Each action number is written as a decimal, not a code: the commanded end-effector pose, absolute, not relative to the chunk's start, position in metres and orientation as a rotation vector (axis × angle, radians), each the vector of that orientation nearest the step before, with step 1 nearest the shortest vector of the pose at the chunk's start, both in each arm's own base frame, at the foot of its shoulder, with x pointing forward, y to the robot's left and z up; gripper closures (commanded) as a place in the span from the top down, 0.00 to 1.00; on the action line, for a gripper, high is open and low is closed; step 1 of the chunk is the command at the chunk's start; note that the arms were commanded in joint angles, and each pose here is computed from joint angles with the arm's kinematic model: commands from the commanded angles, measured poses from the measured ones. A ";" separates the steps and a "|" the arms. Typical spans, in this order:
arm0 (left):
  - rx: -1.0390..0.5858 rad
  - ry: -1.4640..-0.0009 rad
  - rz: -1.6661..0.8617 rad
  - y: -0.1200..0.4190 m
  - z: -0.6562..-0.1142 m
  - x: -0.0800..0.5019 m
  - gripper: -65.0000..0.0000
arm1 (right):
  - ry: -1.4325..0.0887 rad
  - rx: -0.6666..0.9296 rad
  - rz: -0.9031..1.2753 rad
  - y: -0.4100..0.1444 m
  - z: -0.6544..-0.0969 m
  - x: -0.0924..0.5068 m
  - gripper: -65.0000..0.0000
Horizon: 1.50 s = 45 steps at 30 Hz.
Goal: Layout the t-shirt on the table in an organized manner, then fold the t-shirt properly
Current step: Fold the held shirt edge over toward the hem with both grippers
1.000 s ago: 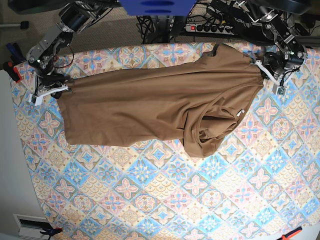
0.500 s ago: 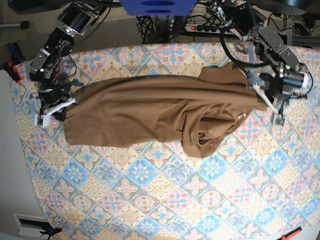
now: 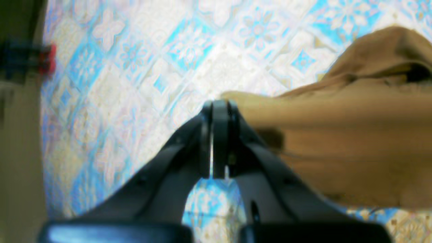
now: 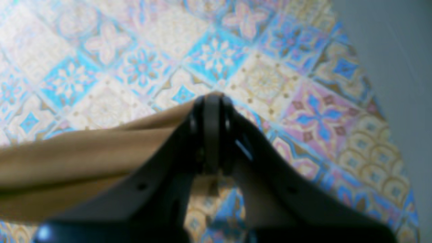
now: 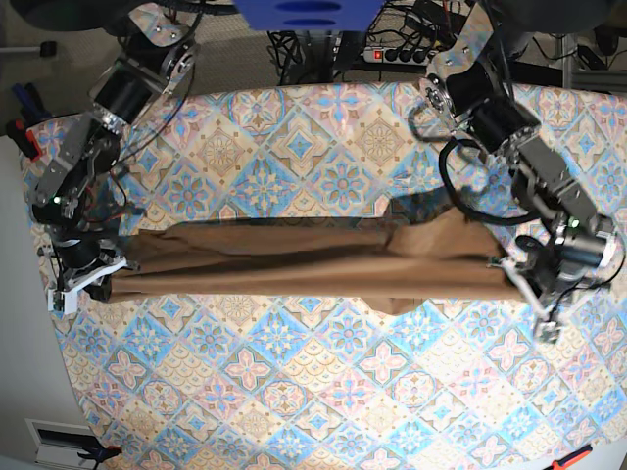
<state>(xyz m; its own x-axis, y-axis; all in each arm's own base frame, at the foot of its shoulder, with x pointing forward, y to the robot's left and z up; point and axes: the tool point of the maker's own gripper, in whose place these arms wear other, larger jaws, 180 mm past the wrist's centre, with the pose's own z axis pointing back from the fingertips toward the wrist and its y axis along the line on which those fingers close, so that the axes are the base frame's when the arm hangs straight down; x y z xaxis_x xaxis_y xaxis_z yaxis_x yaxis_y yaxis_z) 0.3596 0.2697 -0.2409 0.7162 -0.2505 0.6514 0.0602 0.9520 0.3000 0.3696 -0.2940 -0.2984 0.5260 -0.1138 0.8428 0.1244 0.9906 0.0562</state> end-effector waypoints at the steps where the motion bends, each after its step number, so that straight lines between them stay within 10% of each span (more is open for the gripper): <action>1: 0.293 -0.768 -0.185 0.269 -0.231 0.368 0.00 | -1.023 -0.024 -0.150 -0.303 -0.292 0.376 0.00; 12: 0.120 -0.394 -0.325 0.225 -0.339 0.391 0.00 | -0.914 0.157 -0.098 -0.266 -0.340 0.445 0.00; 19: 0.050 -0.464 -0.341 0.209 -0.351 0.405 0.02 | -0.853 0.158 -0.043 -0.259 -0.372 0.442 0.00; 22: 0.045 -0.479 -0.341 0.208 -0.349 0.407 0.31 | -0.861 0.128 -0.126 -0.273 -0.371 0.442 0.21; 26: 0.078 -0.524 -0.336 0.213 -0.337 0.406 0.57 | -0.908 0.098 -0.126 -0.278 -0.352 0.449 0.24; 34: 0.064 -0.789 -0.365 0.190 -0.293 0.365 0.57 | -1.065 0.030 -0.027 -0.272 -0.280 0.462 0.30; 45: -0.092 -0.711 -0.368 0.165 -0.354 0.282 0.57 | -1.037 -0.007 0.008 -0.270 -0.294 0.429 0.30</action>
